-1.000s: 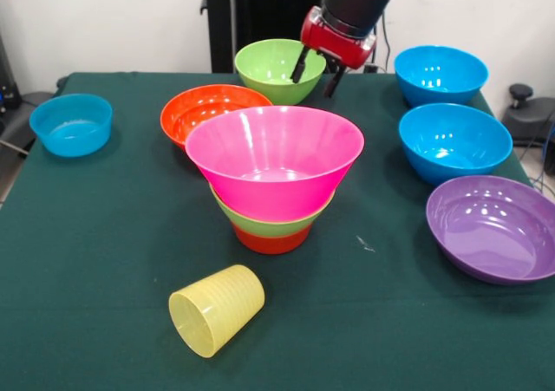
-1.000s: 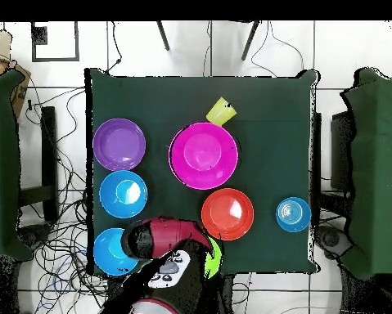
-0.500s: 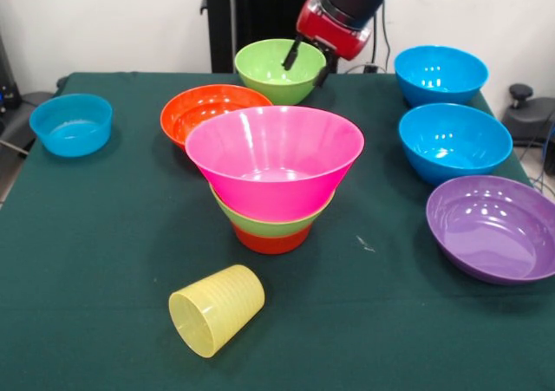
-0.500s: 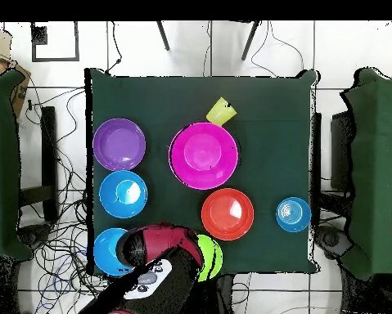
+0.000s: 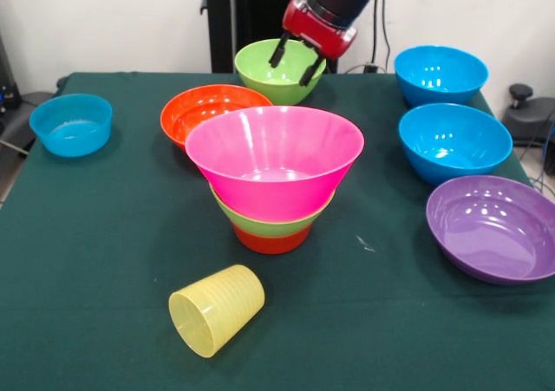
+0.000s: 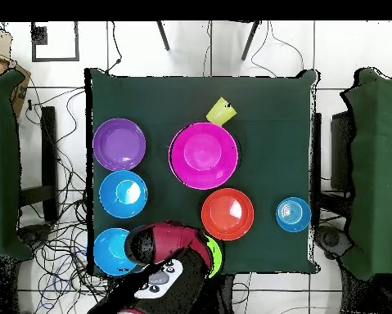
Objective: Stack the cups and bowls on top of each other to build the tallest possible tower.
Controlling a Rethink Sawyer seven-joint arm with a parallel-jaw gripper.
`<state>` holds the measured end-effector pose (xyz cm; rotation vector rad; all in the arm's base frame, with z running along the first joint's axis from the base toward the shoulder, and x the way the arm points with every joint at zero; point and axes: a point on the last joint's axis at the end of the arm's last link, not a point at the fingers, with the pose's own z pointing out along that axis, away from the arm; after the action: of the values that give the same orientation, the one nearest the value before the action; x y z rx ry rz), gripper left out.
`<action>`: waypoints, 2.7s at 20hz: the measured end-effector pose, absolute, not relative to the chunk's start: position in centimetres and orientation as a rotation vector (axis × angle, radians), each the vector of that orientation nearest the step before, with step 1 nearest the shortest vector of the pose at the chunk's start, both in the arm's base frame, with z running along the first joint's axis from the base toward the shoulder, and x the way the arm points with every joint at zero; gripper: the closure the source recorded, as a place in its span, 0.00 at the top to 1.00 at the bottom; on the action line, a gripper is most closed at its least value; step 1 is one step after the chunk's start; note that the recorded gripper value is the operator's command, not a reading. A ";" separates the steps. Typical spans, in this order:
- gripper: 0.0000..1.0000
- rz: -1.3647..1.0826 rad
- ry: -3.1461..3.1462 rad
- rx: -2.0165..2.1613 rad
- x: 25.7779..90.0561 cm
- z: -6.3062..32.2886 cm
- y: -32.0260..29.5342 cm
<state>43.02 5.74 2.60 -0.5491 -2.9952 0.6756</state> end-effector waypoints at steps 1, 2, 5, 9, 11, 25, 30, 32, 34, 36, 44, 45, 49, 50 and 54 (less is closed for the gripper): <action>1.00 0.675 -2.990 -0.561 43.0 2.5 5.6; 1.00 0.675 -2.984 -0.573 43.0 2.4 5.4; 1.00 0.673 -2.967 -0.608 42.9 2.0 4.9; 1.00 0.671 -2.951 -0.641 42.8 1.7 4.7; 1.00 0.671 -2.946 -0.647 42.7 1.5 4.8; 1.00 0.705 -2.941 -0.832 42.2 1.7 8.3; 1.00 0.695 -2.909 -0.949 41.8 2.0 8.7; 1.00 0.693 -2.898 -0.981 41.8 2.1 8.7; 1.00 0.696 -2.887 -1.004 41.7 2.2 8.7; 1.00 0.700 -2.872 -1.033 41.6 2.3 8.7; 1.00 0.698 -2.837 -1.113 41.2 2.3 8.7; 1.00 0.698 -2.832 -1.121 41.1 2.3 8.6; 1.00 0.698 -2.817 -1.137 40.7 2.2 8.6; 1.00 0.697 -2.812 -1.143 40.6 2.2 8.6; 1.00 0.689 -2.785 -1.164 40.0 2.0 8.5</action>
<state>39.96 8.54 1.98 -1.1639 -2.7850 0.6893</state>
